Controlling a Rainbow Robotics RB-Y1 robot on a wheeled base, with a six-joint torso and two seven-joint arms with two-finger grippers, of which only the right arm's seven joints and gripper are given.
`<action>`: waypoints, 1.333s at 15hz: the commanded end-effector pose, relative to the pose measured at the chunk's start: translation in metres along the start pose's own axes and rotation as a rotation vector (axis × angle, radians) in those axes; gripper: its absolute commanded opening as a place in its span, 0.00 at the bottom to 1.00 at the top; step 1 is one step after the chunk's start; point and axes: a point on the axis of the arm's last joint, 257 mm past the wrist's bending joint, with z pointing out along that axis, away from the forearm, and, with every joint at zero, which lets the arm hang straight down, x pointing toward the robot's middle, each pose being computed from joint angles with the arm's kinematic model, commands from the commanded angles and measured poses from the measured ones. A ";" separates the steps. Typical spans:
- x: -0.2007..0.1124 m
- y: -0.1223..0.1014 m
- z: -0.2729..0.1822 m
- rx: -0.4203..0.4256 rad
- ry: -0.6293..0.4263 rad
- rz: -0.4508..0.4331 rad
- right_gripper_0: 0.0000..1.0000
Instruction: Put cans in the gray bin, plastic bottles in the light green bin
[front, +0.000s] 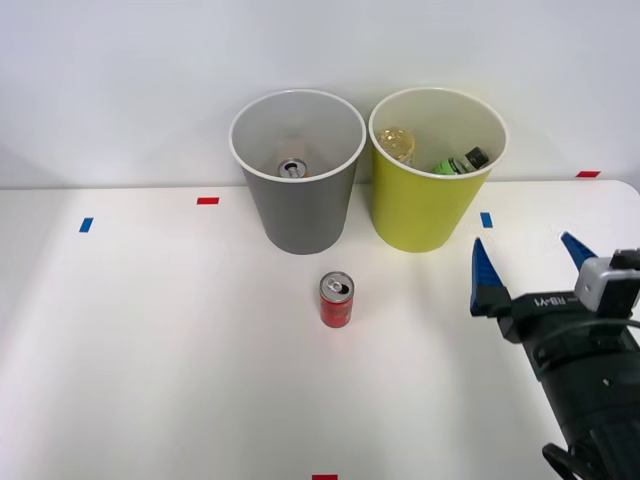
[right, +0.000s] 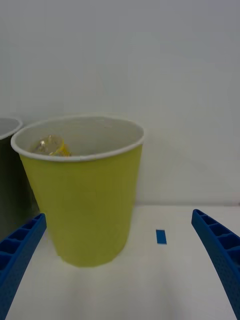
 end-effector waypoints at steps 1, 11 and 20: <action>0.026 -0.001 -0.024 0.008 0.057 0.018 1.00; 0.103 -0.006 -0.054 0.031 0.211 -0.029 1.00; 0.126 0.014 -0.067 -0.046 0.053 -0.149 1.00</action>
